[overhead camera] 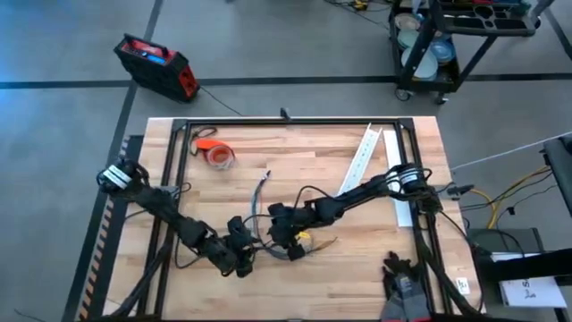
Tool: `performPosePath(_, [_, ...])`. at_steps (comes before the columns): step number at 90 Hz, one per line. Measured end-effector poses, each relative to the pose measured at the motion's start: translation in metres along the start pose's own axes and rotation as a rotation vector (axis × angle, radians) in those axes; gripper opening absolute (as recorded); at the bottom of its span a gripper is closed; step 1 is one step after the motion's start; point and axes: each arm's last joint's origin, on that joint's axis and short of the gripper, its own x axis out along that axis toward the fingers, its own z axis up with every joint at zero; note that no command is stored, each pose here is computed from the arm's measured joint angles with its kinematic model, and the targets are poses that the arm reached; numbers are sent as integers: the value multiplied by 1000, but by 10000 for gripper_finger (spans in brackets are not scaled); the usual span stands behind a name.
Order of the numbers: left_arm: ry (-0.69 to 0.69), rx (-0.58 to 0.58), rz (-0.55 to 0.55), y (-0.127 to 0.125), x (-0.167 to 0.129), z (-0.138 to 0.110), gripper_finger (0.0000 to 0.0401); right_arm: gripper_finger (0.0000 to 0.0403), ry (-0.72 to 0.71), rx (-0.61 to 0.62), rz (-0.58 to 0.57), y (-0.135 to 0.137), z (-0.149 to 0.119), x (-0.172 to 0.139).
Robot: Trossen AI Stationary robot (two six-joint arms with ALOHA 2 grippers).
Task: Ziptie cables
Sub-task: Wrap the cables together using a black zip tie
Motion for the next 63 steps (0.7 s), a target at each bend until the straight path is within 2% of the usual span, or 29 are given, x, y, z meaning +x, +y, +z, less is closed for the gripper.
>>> performPosePath(20, [14,22,54,-4,18,-12,61,120,13,-22,8,-1,-5,16])
performPosePath(45, [45,40,36,-6,13,-7,65,10,41,-27,19,-1,-6,15])
performPosePath(51, [37,41,26,-7,9,-4,64,5,49,-30,22,0,-7,15])
performPosePath(63, [-33,28,59,-7,8,1,61,20,56,-24,21,0,-7,14])
